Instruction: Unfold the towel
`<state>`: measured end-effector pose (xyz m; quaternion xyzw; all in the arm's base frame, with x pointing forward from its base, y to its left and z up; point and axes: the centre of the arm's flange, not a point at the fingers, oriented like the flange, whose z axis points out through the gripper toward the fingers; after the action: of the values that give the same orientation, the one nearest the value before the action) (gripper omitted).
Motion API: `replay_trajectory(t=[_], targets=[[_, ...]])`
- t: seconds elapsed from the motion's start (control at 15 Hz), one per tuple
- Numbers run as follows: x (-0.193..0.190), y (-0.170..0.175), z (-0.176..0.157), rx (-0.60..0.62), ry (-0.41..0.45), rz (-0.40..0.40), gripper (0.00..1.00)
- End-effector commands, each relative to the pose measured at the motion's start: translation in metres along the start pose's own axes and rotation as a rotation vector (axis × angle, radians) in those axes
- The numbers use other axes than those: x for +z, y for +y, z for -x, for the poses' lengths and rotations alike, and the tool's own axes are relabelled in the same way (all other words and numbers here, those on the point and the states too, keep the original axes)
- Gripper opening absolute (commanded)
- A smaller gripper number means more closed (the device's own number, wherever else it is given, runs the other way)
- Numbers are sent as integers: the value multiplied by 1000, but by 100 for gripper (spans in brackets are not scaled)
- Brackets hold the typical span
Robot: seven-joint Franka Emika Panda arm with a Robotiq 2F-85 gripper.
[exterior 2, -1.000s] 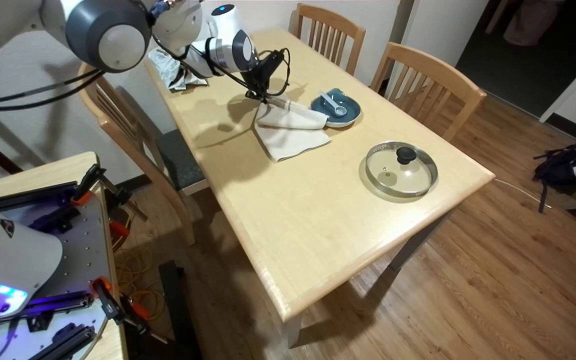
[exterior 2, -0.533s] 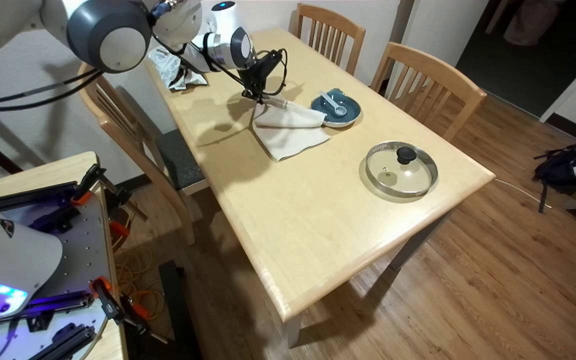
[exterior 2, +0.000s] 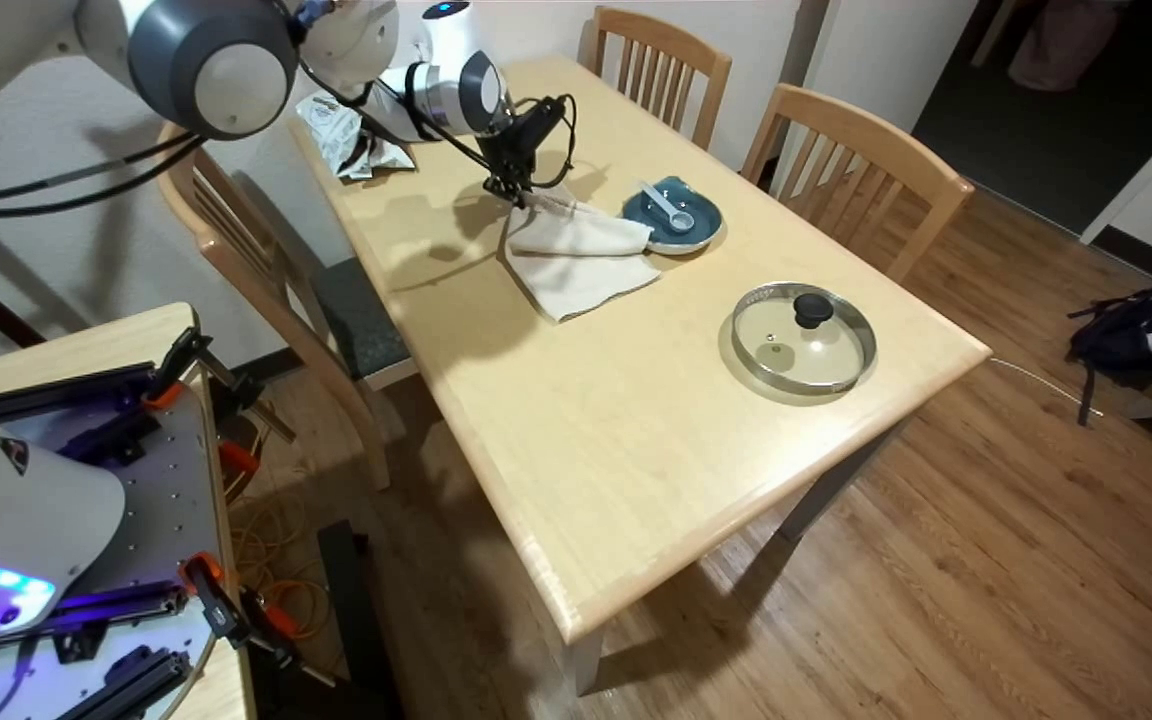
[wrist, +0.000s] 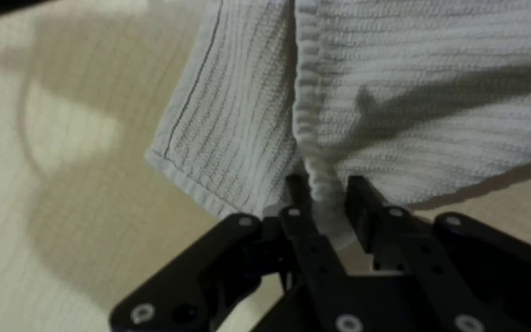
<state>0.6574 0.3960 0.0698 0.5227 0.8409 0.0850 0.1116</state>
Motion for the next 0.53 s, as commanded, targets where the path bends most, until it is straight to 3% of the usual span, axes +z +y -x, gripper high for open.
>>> replay_trajectory(t=[0.0,0.33,0.47], targets=[[-14,-2,5,-10,-92,35,61],[-52,-8,20,17,-251,90,95],[-68,-14,24,42,-259,70,100]])
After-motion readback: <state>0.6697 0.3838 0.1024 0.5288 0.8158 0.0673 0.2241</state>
